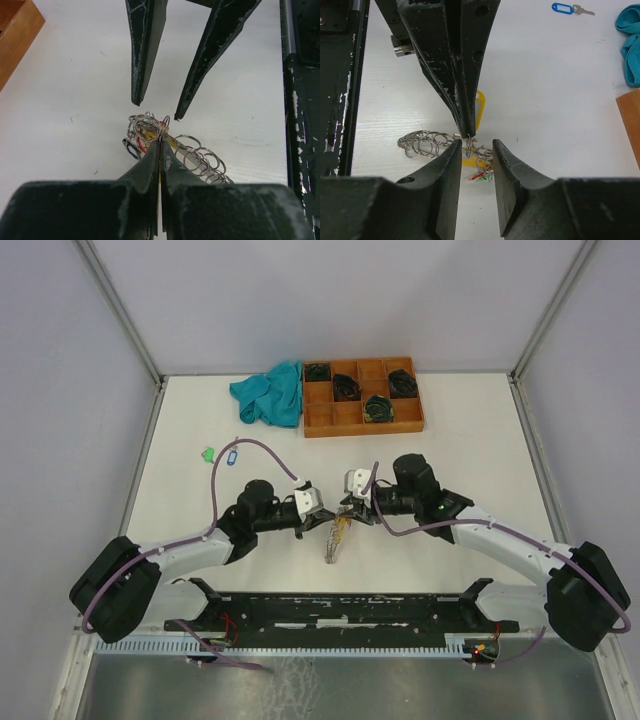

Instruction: Put the keys on the keyring

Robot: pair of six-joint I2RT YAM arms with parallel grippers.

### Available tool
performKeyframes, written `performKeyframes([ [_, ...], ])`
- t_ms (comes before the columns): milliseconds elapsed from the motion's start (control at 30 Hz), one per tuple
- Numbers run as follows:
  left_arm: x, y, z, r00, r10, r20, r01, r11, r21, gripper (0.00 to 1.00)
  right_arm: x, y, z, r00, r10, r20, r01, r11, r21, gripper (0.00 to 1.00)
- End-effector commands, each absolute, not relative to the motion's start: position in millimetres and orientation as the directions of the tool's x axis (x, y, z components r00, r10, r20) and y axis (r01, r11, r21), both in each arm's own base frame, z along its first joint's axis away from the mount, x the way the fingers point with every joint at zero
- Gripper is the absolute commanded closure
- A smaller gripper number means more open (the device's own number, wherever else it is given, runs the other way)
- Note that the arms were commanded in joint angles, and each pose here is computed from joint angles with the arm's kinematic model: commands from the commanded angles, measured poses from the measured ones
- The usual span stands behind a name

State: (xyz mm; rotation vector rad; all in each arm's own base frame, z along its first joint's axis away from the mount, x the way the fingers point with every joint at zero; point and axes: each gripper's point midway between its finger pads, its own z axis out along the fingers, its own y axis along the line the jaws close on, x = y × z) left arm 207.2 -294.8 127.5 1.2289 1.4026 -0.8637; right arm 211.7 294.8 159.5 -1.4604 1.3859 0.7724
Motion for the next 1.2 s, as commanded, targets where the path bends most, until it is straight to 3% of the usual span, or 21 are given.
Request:
performKeyframes([
  [0, 211.9, -304.8, 162.9, 0.182, 0.166, -0.969, 0.958, 0.193, 0.213, 0.97, 214.3, 304.9, 170.0, 0.152, -0.365, -0.919, -0.980, 0.063, -0.187, 0.61],
  [500, 208.7, -307.7, 164.8, 0.191, 0.163, -0.968, 0.959, 0.178, 0.219, 0.97, 214.5, 308.8, 154.5, 0.076, -0.425, -0.902, -0.994, 0.035, -0.100, 0.74],
  [600, 207.9, -307.9, 164.1, 0.189, 0.166, -0.968, 0.960, 0.175, 0.218, 0.97, 214.1, 309.1, 154.1, 0.073, -0.431, -0.900, -0.995, 0.027, -0.094, 0.82],
  [733, 207.9, -307.8, 164.6, 0.190, 0.165, -0.968, 0.960, 0.176, 0.219, 0.97, 212.7, 310.1, 154.7, 0.070, -0.429, -0.900, -0.996, 0.018, -0.087, 0.99],
  [1167, 215.0, -296.2, 154.0, 0.064, 0.124, -0.990, 0.943, 0.319, 0.101, 0.93, 217.1, 308.5, 186.0, 0.135, -0.289, -0.948, -0.977, 0.119, -0.176, 0.99],
])
